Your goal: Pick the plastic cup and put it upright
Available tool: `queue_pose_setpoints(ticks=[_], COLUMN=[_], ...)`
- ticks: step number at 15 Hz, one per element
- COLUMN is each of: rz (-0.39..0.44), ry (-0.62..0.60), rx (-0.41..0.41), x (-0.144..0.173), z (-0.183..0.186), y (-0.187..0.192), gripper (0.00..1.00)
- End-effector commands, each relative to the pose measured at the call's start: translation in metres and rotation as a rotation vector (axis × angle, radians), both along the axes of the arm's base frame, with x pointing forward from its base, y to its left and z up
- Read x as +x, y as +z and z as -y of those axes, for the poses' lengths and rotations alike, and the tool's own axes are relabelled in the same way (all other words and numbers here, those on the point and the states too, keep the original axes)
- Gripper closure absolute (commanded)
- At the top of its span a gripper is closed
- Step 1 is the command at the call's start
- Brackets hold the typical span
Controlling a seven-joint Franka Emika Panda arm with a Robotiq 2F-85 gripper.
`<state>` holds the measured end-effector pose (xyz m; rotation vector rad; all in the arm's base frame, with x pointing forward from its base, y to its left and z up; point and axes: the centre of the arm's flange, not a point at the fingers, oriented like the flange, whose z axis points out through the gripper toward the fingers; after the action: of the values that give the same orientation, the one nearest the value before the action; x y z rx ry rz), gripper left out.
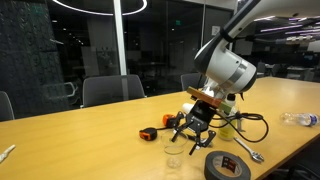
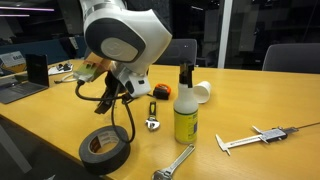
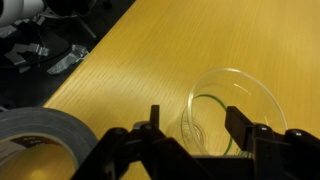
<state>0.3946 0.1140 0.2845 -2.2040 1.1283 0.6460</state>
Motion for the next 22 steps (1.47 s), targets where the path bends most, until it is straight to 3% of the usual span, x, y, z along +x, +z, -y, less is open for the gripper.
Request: queue_pose_setpoints(ticks=[1,2,3,5,22], rz=[-0.013,-0.004,-0.006,-0.012,0.005], ry=[0.024,0.007,0.007,0.007,0.019], rx=[0.006,0.0,-0.001,-0.002,-0.035], x=[0.01,0.001,0.0,-0.001,0.0], z=[0.0,0.0,0.0,0.0,0.0], y=[0.004,-0.001,-0.002,-0.004,0.007], gripper=[0.0,0.0,0.07,0.0,0.0])
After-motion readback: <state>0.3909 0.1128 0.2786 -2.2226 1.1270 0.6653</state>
